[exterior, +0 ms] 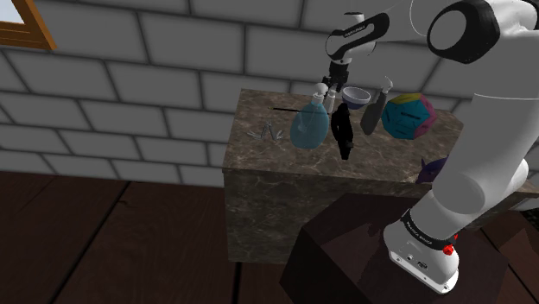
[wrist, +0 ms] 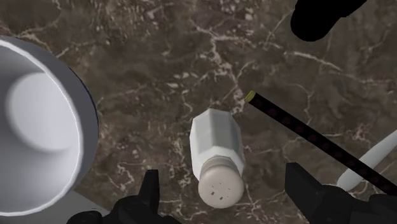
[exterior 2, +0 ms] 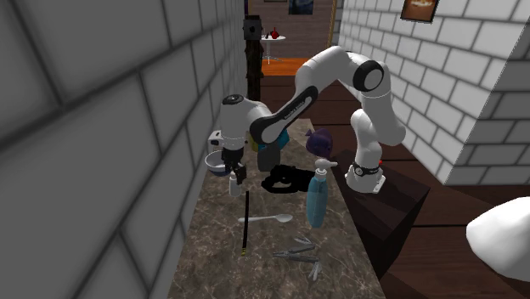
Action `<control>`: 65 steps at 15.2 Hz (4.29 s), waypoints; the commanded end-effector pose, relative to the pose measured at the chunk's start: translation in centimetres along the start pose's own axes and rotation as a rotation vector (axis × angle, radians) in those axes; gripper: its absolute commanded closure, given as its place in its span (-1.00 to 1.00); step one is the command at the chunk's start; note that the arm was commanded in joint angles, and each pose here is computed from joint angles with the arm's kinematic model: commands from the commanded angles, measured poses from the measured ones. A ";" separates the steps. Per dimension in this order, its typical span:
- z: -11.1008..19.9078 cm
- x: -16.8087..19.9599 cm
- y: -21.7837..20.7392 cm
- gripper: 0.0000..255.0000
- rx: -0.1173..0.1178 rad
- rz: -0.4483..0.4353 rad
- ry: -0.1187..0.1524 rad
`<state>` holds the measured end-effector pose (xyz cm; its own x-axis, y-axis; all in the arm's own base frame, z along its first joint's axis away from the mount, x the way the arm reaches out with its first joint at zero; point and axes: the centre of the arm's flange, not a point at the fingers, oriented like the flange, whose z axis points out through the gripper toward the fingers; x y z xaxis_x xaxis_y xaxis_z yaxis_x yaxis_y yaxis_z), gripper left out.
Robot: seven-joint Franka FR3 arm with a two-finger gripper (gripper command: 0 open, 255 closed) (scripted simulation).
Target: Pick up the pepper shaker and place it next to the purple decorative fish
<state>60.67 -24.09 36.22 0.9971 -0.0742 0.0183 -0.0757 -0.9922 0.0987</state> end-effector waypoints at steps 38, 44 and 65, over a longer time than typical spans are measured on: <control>-8.6 0.2 1.0 1.00 0.000 0.000 0.000; -11.8 0.3 1.3 1.00 0.000 0.000 0.000; -18.2 -11.4 3.4 1.00 0.000 0.000 0.000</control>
<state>50.32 -24.78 54.48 0.9970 -0.0752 0.0182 -0.0766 -0.9921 0.0990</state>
